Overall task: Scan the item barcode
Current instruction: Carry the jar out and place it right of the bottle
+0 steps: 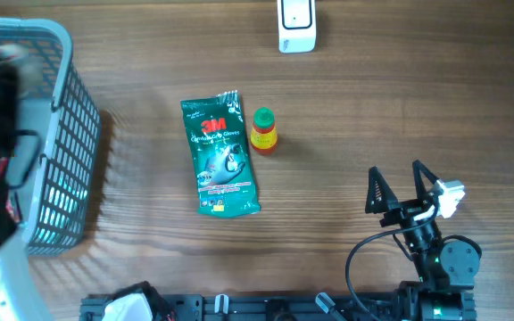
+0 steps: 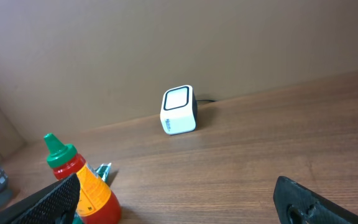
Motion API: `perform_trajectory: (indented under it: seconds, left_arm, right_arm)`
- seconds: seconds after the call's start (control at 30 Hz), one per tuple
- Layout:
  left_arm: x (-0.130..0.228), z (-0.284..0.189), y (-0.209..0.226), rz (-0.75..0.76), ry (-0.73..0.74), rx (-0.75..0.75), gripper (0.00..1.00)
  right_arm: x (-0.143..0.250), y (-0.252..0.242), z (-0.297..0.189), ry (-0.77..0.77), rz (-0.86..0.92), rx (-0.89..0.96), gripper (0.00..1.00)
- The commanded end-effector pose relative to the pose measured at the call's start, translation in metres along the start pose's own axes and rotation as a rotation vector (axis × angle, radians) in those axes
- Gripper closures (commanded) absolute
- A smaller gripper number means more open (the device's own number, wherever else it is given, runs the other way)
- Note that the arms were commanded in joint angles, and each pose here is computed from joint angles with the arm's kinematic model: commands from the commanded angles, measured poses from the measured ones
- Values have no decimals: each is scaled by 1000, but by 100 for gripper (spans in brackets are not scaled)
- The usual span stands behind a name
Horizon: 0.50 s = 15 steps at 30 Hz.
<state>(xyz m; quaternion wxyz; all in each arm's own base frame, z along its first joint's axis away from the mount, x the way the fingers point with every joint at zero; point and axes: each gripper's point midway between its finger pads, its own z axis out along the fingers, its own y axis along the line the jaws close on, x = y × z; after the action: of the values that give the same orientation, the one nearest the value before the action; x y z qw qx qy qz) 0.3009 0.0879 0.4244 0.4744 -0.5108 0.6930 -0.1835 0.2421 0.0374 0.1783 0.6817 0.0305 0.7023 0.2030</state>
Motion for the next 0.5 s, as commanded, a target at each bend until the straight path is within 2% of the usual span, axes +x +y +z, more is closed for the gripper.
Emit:
perform_trajectory:
  seconds: [0.0,0.1,0.27,0.33,0.47]
  left_arm:
    - [79,-5,-47,119,256,158,42]
    - [154,-7,-70,251,423,198,42]
    - [266,-7,-78,456,619,188,42]
    - [316,-8,-69,549,709,156,41]
    - [379,-9,-32,723,791,29,41]
  right_arm:
    - [-2,-1,0,-11,4,6,0]
    - [-2,-1,0,-11,4,6,0]
    - [-2,-1,0,-11,4,6,0]
    - [-2,-1,0,-11,4,6,0]
    - [-2,-1,0,-11,3,6,1]
